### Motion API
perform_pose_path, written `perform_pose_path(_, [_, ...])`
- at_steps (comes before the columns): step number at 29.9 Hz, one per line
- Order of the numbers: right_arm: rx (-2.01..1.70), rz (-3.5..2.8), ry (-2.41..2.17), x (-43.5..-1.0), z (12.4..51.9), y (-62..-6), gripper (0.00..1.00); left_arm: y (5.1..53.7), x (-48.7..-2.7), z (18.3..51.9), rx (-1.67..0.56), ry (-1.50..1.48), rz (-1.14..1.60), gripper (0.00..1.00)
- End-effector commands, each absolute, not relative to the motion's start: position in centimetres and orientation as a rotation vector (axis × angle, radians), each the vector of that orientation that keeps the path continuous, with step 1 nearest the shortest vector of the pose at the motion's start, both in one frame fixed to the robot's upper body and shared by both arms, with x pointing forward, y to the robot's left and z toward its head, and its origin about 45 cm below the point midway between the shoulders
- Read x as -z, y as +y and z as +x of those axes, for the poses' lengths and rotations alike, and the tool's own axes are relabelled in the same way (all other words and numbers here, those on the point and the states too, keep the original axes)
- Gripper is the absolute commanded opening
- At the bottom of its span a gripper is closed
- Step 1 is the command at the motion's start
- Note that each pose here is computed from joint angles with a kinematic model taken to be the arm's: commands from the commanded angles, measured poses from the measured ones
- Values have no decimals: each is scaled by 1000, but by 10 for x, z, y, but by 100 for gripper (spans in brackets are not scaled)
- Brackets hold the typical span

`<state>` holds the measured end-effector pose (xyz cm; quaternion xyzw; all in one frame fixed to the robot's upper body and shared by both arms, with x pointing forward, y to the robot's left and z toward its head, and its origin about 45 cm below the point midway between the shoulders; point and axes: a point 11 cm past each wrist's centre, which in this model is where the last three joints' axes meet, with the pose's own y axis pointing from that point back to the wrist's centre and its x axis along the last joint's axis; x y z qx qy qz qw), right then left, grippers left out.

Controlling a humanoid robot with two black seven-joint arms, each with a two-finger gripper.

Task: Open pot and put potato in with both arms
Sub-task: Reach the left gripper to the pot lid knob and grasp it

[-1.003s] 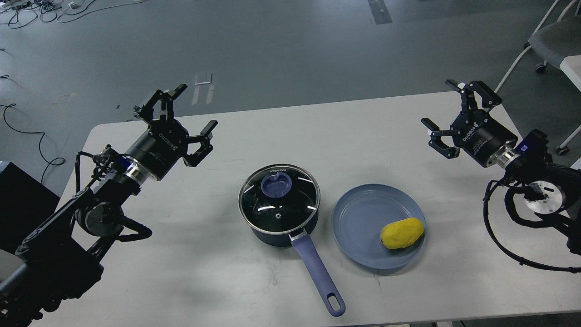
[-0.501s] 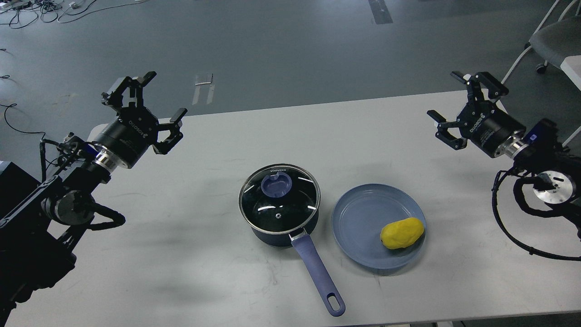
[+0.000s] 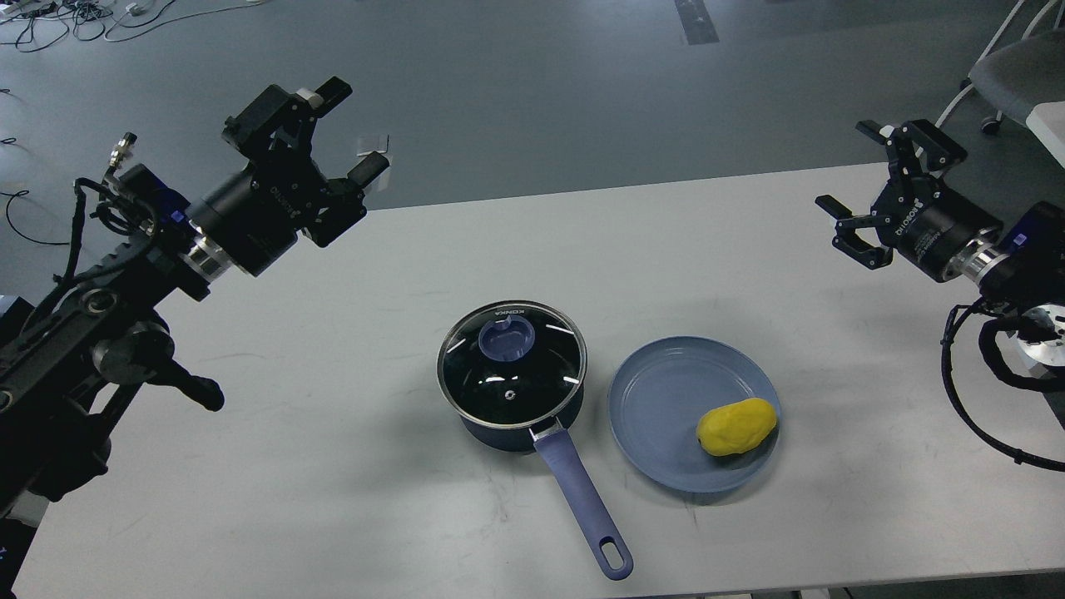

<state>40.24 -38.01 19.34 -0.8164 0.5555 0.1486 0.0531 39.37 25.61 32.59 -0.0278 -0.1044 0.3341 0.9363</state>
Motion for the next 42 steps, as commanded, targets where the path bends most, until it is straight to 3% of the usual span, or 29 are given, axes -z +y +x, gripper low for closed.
perform_pose_path(1, [-454, -2483, 1699, -192, 401, -383, 100, 221, -328, 364, -466, -547, 190, 98])
perform_pose_path(7, [-474, -2484, 1711, -184, 396, -384, 100, 204, -299, 349, -282, -948, 454, 98])
perform_pose_path(17, [-506, -2493, 1723, -173, 388, -385, 100, 200, -252, 332, -63, -1299, 631, 98])
perform_pose_path(42, [-510, -2495, 1720, -172, 388, -384, 100, 196, -210, 341, 9, -1277, 716, 98])
